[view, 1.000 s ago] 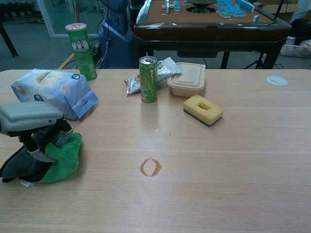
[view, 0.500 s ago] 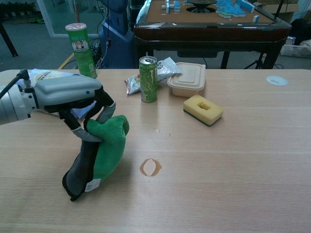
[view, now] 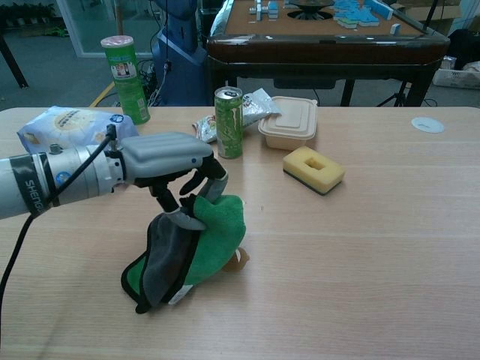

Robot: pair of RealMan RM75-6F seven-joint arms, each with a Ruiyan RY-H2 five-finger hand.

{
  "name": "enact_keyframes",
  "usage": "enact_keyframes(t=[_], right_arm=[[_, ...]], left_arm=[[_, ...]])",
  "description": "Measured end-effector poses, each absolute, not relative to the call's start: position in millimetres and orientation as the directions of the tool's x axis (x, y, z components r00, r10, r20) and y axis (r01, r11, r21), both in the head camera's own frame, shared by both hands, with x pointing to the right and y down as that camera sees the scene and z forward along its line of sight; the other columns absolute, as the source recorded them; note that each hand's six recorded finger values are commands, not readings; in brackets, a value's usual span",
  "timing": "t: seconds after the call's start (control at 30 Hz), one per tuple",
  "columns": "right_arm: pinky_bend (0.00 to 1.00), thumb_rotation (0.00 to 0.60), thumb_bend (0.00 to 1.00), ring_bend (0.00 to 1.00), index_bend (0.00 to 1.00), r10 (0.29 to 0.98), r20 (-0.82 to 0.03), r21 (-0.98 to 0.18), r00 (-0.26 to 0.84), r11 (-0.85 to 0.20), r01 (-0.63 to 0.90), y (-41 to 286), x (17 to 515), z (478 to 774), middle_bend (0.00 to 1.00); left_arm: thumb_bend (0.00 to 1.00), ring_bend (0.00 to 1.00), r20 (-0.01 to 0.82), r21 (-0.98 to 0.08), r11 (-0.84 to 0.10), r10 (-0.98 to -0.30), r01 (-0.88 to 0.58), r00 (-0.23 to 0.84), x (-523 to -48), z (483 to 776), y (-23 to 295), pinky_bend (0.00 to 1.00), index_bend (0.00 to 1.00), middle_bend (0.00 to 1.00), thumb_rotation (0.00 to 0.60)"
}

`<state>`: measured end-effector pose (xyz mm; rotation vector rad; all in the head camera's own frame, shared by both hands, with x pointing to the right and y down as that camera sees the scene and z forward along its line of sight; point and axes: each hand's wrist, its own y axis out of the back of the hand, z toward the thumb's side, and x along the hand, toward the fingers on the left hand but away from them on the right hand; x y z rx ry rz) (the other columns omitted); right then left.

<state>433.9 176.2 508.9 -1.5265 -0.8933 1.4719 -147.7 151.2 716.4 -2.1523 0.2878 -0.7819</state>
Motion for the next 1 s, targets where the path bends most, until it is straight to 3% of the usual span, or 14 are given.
enact_keyframes(t=[0.37,0.7,1.0], right_arm=[[0.25,0.6,0.22,0.19,0.28,0.907,-0.416,-0.909,0.06,-0.413,-0.049,178,435,506,0.27],[0.25,0.6,0.22,0.19,0.28,0.907,-0.417,-0.909,0.054,-0.415,-0.047,180,438,506,0.27],[0.25,0.6,0.23,0.19,0.28,0.908,-0.416,-0.909,0.051,-0.414,-0.045,181,440,507,0.27]], left_arm=[[0.18,0.64,0.458,-0.773,-0.632,-0.502,0.051,0.734,-120,740,143,0.89,0.56,0.62,0.6],[0.18,0.64,0.49,-0.755,-0.644,-0.428,0.124,0.76,-106,753,171,0.89,0.56,0.62,0.6],[0.18,0.64,0.462,-0.72,-0.683,-0.342,0.122,0.818,-87,743,200,0.89,0.57,0.62,0.6]])
